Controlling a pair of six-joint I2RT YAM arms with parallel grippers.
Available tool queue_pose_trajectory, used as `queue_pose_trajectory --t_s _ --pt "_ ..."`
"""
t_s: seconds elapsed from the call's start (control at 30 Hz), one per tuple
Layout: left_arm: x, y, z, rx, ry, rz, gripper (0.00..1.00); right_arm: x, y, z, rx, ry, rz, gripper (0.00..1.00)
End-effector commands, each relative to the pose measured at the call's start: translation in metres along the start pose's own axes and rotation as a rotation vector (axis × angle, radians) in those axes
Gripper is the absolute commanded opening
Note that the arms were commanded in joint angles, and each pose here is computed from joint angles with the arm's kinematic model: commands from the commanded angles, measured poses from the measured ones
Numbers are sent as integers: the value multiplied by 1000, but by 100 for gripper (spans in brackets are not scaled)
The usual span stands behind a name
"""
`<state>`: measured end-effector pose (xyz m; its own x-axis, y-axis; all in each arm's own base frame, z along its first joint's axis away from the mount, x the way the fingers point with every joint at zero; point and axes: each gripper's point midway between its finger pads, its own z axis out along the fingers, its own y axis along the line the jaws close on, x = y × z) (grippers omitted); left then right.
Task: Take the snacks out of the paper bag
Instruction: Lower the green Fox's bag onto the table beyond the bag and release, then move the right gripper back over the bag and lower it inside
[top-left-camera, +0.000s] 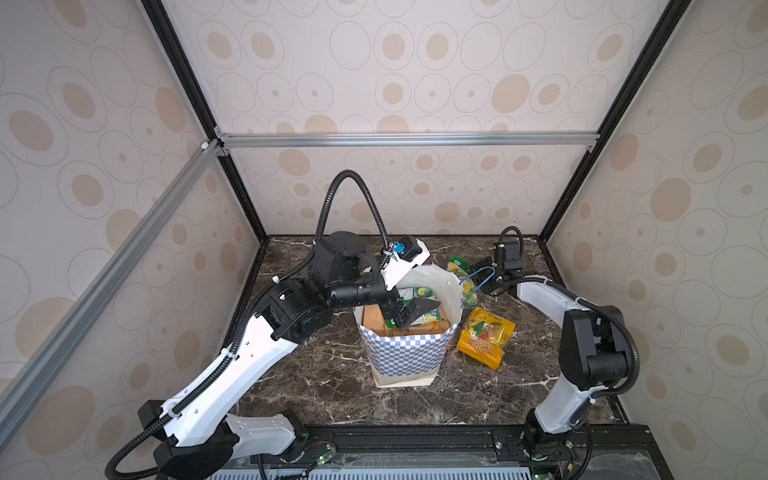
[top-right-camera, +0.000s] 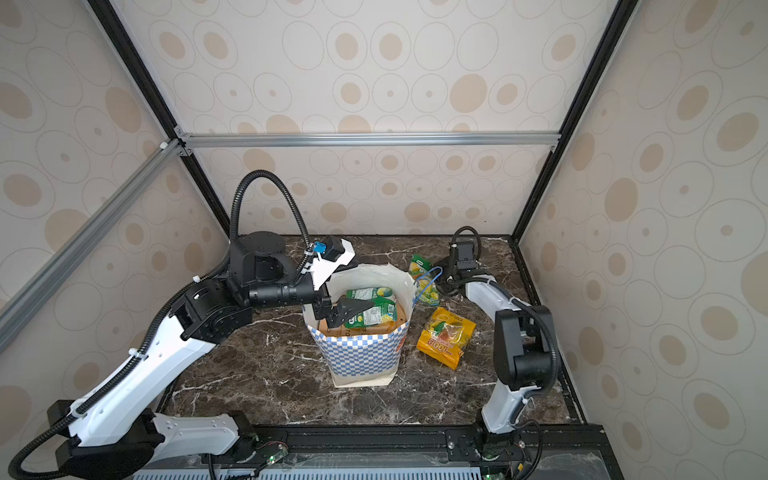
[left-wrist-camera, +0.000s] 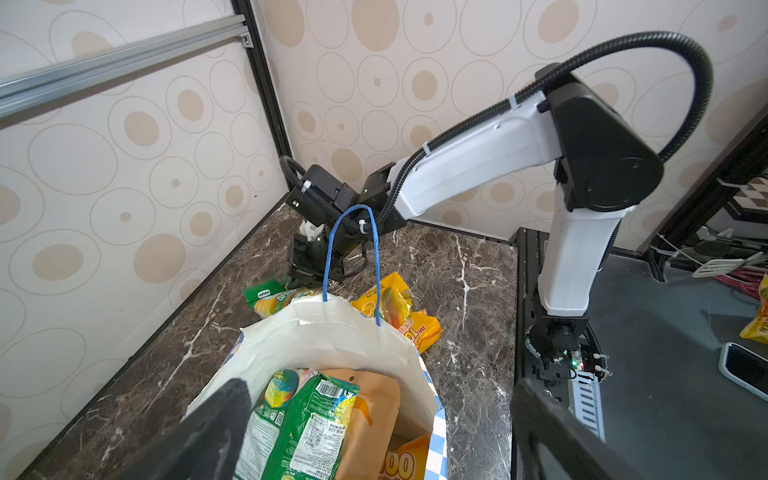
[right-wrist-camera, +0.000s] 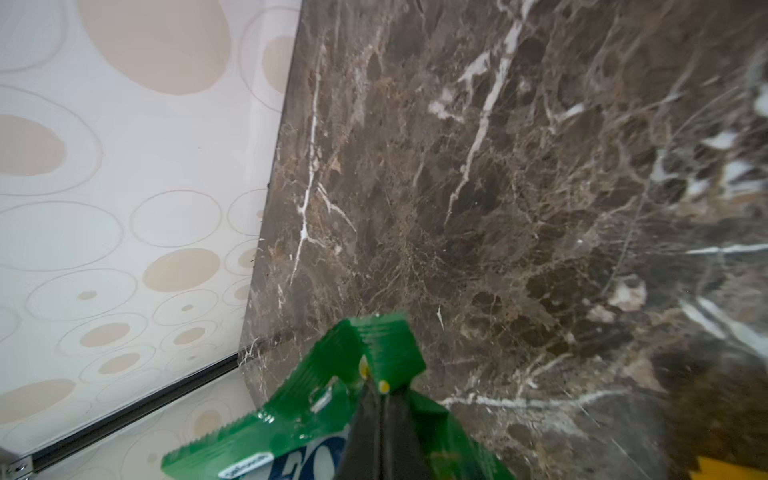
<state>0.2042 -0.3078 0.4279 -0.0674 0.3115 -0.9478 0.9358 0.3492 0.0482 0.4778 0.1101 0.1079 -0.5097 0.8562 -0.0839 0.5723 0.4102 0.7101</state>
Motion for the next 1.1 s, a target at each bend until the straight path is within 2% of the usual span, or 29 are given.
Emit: queue_pose_trajectory --t_s 0.0,0.07,0.2,0.33,0.43,0.57,0.73,0.93,1.07 --pt "-14 0 -15 -35 -30 11 98 8 16 13 -58 42 34 0" --pt "-14 1 -16 -46 -29 16 98 17 7 25 -43 87 42 5" --pt "-12 2 -15 -46 -24 4 98 28 -9 31 -4 124 39 30" --pt "-12 2 -11 -42 -29 -2 98 25 -8 13 22 100 -20 38" --pt "-13 3 -9 -39 -31 6 98 19 2 -13 61 65 -120 45" --pt "-15 5 -4 -39 -34 15 98 7 20 -61 73 -18 -216 57" --pt "-22 9 -4 -63 -59 39 98 4 61 -145 11 -87 -314 66" --pt "-25 16 -4 -101 -67 76 98 30 112 -246 -144 -100 -420 70" --pt "-31 31 -20 -217 -79 146 98 71 139 -287 -206 -84 -586 71"
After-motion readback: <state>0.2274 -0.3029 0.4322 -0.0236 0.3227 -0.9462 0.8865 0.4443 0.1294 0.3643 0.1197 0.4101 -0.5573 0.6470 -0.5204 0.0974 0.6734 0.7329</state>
